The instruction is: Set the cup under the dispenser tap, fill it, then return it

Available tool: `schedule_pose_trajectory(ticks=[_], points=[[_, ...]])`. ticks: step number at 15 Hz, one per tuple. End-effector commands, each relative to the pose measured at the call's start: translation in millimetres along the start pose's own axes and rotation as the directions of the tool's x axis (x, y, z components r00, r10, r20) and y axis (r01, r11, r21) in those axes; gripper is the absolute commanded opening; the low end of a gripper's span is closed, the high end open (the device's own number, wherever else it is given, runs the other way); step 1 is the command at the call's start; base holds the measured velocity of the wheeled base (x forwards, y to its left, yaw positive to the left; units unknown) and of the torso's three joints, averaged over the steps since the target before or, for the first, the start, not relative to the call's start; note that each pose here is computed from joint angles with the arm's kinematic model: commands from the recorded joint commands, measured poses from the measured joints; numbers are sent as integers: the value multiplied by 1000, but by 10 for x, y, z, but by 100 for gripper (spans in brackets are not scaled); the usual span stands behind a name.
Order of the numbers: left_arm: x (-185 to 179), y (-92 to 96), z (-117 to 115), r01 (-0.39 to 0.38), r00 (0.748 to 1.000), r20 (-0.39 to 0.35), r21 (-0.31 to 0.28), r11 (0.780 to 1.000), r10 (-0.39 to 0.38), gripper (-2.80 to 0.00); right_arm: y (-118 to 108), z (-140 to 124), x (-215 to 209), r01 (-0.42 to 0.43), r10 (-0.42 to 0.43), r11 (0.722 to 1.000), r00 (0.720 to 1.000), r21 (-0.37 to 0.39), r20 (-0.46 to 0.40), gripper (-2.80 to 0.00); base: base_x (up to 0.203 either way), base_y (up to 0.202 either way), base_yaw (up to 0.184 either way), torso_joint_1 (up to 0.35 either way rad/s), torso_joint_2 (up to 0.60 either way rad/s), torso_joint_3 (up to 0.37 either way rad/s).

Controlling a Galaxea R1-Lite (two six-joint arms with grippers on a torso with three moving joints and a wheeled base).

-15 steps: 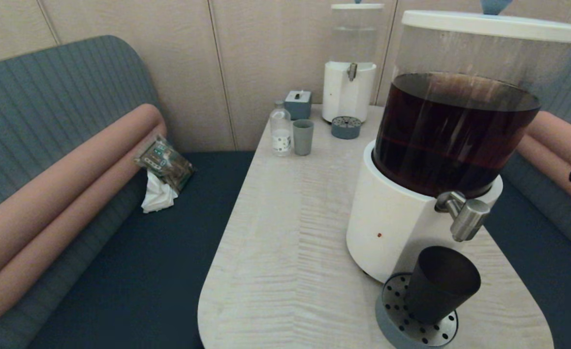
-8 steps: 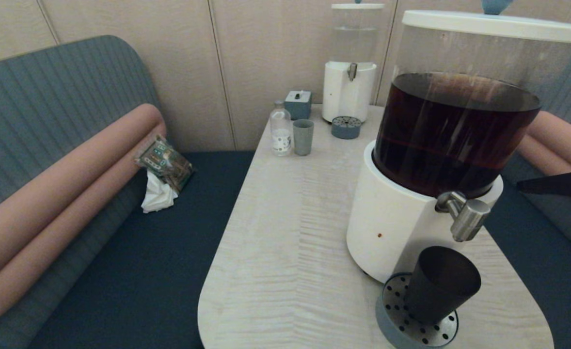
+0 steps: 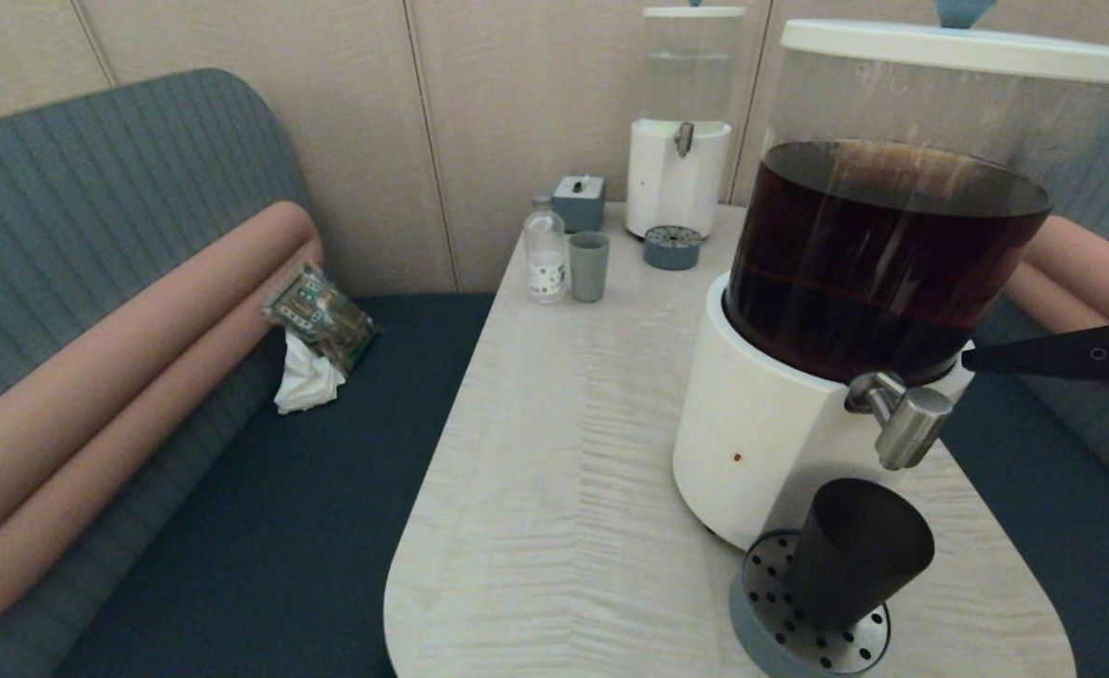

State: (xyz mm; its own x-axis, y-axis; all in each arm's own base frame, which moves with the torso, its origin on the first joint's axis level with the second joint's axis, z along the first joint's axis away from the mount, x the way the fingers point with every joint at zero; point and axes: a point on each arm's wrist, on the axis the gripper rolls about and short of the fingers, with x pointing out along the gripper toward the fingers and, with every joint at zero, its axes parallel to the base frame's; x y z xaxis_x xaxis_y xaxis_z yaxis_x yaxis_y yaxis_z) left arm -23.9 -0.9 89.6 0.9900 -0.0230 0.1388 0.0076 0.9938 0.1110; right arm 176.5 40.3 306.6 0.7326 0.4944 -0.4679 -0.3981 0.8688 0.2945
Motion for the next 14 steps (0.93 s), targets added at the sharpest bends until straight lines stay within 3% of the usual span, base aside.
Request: schedule_pose_trajectory(ticks=[1, 14], points=[[19, -12, -112, 4, 999, -40, 0, 1000, -4, -280, -21, -5, 58, -1, 2, 1000, 1000, 5, -19, -280, 0, 0, 0, 0, 0, 0], [19, -12, -112, 4, 999, -39, 0, 1000, -4, -280, -52, -34, 180, -65, 65, 998, 998, -27, -17, -280, 0, 0, 0, 0, 0, 0]])
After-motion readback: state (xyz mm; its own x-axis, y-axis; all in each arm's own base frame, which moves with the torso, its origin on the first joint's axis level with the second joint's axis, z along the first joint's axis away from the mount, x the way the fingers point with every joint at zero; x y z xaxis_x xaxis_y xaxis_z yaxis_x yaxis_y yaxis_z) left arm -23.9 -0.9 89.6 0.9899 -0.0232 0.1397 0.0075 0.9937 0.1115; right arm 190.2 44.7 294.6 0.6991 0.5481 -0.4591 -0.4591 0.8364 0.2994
